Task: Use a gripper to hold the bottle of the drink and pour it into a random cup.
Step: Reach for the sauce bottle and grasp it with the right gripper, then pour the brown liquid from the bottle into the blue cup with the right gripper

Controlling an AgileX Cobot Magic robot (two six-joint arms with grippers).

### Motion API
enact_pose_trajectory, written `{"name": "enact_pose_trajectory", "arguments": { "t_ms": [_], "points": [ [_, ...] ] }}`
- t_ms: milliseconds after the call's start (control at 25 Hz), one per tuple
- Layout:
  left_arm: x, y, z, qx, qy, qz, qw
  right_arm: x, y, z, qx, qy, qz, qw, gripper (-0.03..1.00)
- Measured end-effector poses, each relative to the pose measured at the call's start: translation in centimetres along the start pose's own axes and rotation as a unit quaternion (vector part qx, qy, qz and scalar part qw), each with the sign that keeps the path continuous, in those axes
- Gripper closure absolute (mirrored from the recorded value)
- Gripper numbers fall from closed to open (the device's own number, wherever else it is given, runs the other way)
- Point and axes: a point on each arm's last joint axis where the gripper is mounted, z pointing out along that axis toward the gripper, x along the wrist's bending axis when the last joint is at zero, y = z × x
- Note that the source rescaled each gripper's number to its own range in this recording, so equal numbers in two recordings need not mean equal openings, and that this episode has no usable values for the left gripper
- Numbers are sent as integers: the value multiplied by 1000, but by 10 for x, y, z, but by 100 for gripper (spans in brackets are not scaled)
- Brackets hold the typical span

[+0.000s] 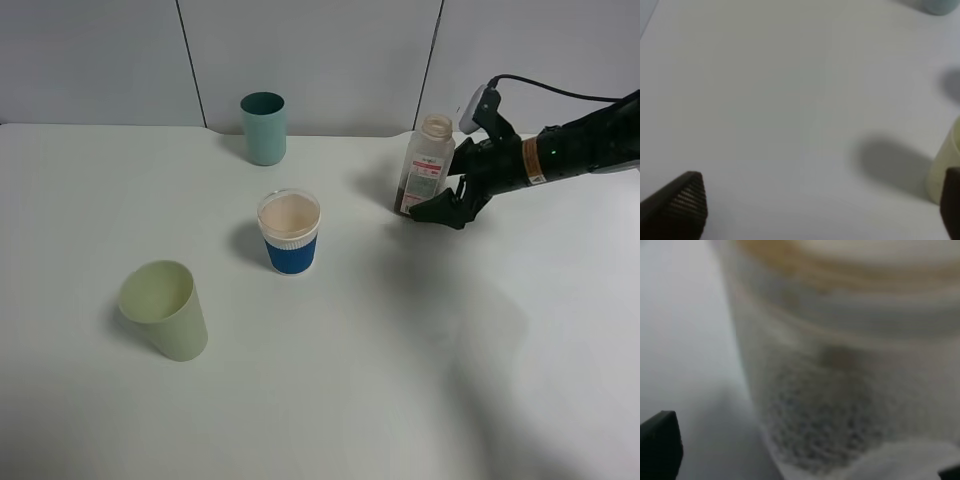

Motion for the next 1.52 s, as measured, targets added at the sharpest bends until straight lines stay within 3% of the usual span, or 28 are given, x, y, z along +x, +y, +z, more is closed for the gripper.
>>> {"name": "enact_pose_trajectory", "arguments": {
  "t_ms": [120,240,360,440,520,1160,1520],
  "points": [
    [0,0,0,0,0,0,1000,-1,2,0,-9,-6,-8,1000,-1],
    [0,0,0,0,0,0,1000,-1,2,0,-11,-7,-15,1000,15],
    [0,0,0,0,0,0,1000,-1,2,0,-10,-7,-20,1000,45],
    [0,0,0,0,0,0,1000,-1,2,0,-11,-7,-20,1000,75],
    [0,0,0,0,0,0,1000,-1,2,0,-12,-7,-17,1000,97],
    [0,0,0,0,0,0,1000,-4,6,-1,-25,-18,48,998,97],
    [0,0,0,0,0,0,1000,13,54,0,-34,-21,20,999,97]
  ]
}}
